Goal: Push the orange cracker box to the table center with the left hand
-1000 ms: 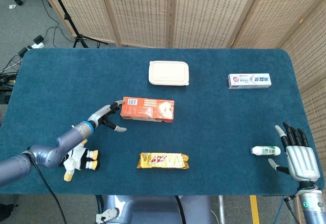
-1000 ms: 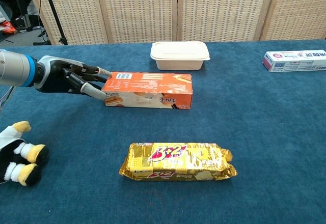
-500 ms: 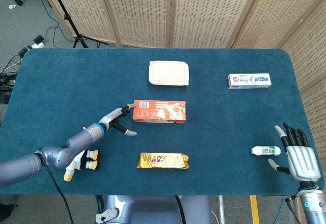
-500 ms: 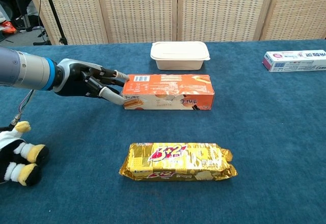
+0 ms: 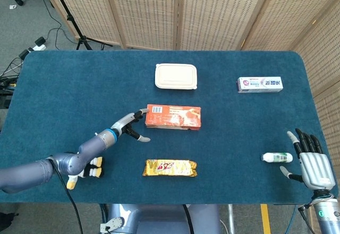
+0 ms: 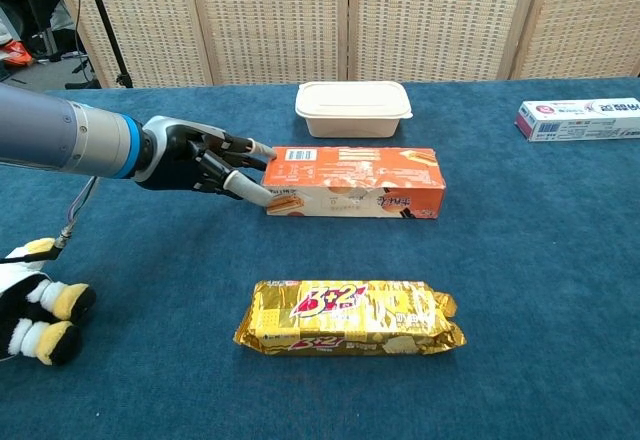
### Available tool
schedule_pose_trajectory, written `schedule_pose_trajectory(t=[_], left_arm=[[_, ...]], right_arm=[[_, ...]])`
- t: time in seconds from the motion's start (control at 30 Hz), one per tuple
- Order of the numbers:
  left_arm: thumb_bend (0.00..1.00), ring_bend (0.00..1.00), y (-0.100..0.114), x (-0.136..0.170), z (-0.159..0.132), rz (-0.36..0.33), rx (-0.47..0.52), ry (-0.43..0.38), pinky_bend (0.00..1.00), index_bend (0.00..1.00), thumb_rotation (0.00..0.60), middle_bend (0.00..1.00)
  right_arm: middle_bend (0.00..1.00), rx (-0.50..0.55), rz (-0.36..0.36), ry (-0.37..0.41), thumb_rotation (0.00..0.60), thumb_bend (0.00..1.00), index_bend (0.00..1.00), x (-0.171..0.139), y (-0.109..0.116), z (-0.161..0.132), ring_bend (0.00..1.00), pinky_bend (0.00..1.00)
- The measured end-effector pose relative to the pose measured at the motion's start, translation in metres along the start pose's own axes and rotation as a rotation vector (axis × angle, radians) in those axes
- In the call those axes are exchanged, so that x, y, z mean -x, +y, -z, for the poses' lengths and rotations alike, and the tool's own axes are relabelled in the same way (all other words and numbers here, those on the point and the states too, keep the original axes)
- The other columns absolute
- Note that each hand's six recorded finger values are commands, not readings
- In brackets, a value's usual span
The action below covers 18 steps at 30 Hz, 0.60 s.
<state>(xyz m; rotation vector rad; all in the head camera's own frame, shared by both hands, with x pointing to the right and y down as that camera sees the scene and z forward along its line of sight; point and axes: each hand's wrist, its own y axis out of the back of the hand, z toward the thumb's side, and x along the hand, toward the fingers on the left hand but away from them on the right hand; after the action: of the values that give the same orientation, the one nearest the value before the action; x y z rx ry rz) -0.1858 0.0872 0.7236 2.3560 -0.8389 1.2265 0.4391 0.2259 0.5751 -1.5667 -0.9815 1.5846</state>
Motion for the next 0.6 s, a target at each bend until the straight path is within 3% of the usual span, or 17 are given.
schedule_pose_trajectory(t=[0.33, 0.5, 0.6], left_arm=[[0.12, 0.0, -0.017, -0.004, -0.016, 0.02, -0.063, -0.027, 0.03, 0.0, 0.6, 0.0], [0.12, 0.0, -0.004, 0.005, -0.015, -0.028, -0.106, -0.039, 0.03, 0.0, 0.6, 0.0], [0.12, 0.0, 0.018, 0.017, -0.013, -0.104, -0.152, -0.053, 0.03, 0.0, 0.6, 0.0]], right_arm=[[0.0, 0.015, -0.003, 0.001, 0.6, 0.25, 0.05, 0.0, 0.002, 0.003, 0.0, 0.04], [0.0, 0.011, -0.001, -0.002, 0.6, 0.25, 0.05, 0.0, 0.002, 0.004, 0.0, 0.04], [0.0, 0.011, 0.003, -0.003, 0.6, 0.25, 0.05, 0.0, 0.003, 0.004, 0.0, 0.04]])
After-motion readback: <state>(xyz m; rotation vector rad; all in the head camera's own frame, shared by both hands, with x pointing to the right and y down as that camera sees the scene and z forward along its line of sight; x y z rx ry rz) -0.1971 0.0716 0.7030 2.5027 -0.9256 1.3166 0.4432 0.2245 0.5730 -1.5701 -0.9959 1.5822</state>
